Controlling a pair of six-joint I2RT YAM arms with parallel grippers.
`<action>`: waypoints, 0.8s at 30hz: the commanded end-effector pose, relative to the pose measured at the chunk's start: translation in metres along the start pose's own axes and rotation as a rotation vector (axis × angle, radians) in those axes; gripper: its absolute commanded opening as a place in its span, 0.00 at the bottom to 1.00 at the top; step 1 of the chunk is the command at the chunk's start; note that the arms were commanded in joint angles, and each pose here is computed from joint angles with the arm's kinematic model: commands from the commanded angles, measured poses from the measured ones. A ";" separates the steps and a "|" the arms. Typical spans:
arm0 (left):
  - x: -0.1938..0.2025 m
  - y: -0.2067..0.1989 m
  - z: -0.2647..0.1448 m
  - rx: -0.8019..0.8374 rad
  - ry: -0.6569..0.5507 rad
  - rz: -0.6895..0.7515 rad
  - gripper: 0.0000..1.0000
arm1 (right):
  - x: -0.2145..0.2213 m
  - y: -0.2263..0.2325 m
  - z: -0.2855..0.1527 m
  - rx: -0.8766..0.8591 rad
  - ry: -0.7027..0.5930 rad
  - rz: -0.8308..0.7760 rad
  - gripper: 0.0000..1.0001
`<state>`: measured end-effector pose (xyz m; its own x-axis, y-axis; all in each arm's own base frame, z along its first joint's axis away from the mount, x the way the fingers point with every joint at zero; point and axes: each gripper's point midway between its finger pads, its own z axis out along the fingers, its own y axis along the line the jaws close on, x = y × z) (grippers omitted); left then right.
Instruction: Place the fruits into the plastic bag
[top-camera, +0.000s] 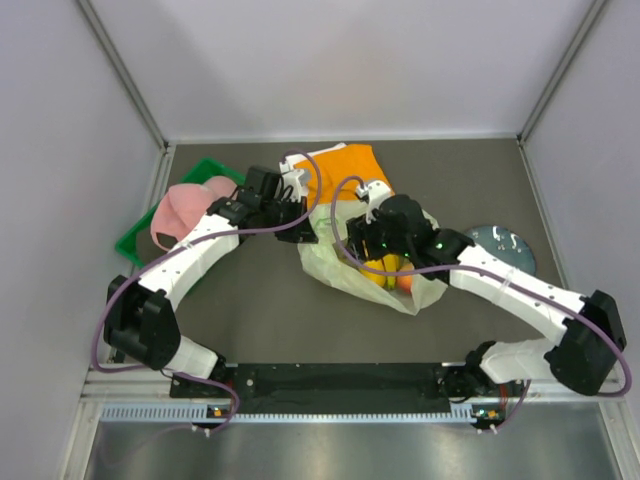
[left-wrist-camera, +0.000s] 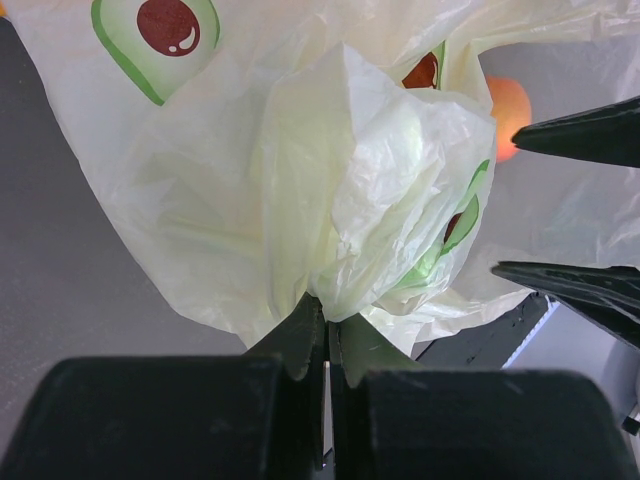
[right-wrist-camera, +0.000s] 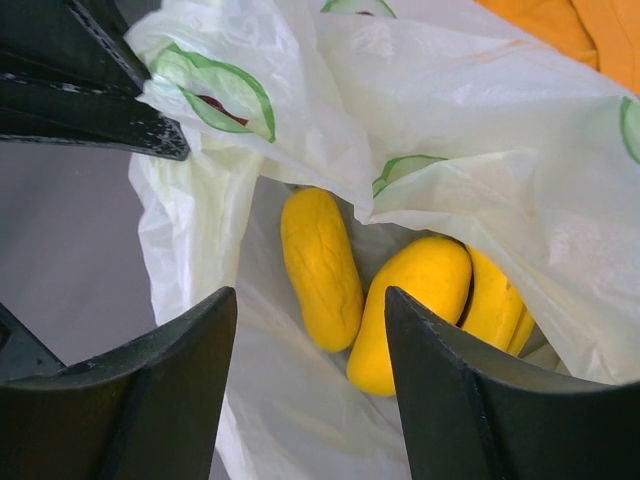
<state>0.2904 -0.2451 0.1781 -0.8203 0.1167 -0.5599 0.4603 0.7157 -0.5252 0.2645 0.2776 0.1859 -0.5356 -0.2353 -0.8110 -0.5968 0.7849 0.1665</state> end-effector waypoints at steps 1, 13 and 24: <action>-0.017 -0.015 -0.011 0.032 -0.055 0.044 0.00 | -0.049 0.021 -0.032 -0.070 -0.159 0.019 0.62; -0.017 -0.016 -0.012 0.034 -0.058 0.047 0.00 | -0.080 0.004 -0.085 0.037 -0.238 0.088 0.66; -0.015 -0.018 -0.009 0.037 -0.050 0.050 0.00 | -0.066 -0.011 -0.082 0.117 -0.211 0.112 0.68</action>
<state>0.2887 -0.2471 0.1781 -0.8195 0.1223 -0.5599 0.4652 0.7126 -0.5252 0.2570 0.2402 0.2778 -0.4600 -0.0493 -0.8866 -0.4874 0.8486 0.2057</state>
